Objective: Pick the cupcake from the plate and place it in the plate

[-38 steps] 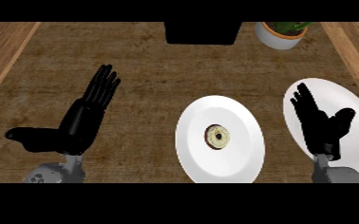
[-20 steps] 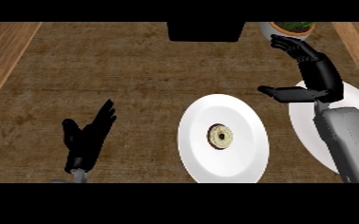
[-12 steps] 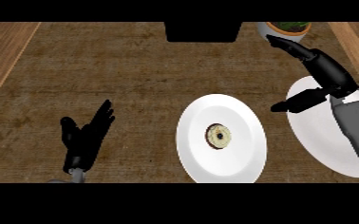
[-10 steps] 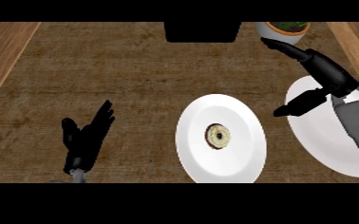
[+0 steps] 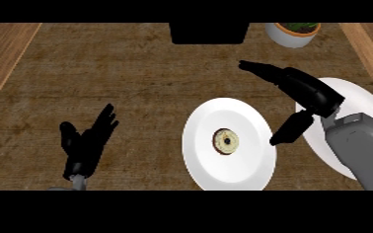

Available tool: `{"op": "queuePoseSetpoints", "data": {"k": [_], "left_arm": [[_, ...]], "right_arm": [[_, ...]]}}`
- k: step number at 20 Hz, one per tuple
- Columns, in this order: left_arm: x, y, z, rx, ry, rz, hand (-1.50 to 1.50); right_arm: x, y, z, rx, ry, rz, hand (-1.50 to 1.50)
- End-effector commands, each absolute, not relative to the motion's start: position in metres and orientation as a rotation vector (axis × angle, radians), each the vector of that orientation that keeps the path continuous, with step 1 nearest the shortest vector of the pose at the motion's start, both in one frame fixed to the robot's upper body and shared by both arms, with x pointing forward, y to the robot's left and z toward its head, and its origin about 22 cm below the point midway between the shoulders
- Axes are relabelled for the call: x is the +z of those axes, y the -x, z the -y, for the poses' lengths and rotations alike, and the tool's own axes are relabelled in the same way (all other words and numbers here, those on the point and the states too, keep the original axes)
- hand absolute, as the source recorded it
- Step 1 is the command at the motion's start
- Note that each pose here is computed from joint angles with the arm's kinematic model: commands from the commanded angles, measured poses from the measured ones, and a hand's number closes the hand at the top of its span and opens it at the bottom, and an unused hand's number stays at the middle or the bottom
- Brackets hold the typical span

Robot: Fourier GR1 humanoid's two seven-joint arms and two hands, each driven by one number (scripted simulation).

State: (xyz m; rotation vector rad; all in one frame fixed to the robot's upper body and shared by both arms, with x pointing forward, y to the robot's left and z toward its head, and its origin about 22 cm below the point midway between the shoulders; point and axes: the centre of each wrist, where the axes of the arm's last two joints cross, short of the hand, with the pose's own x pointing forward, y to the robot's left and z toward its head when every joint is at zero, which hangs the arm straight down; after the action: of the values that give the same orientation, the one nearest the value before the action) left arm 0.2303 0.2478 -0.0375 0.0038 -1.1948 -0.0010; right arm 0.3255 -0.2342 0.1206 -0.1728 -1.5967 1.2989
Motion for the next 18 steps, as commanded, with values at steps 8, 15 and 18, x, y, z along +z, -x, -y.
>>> {"op": "queuePoseSetpoints", "data": {"k": [8,15,18], "left_arm": [[-0.047,-0.238,-0.243,0.001,0.001,1.191,0.0],[-0.036,-0.24,-0.252,-0.006,-0.005,1.18,0.0],[-0.033,-0.247,-0.258,-0.019,-0.014,1.194,0.0]], "right_arm": [[0.086,-0.295,0.186,1.394,0.271,1.443,-1.5],[0.077,-0.266,0.169,1.401,0.206,1.402,-1.5],[0.058,-0.266,0.167,1.4,0.217,1.407,-1.5]]}}
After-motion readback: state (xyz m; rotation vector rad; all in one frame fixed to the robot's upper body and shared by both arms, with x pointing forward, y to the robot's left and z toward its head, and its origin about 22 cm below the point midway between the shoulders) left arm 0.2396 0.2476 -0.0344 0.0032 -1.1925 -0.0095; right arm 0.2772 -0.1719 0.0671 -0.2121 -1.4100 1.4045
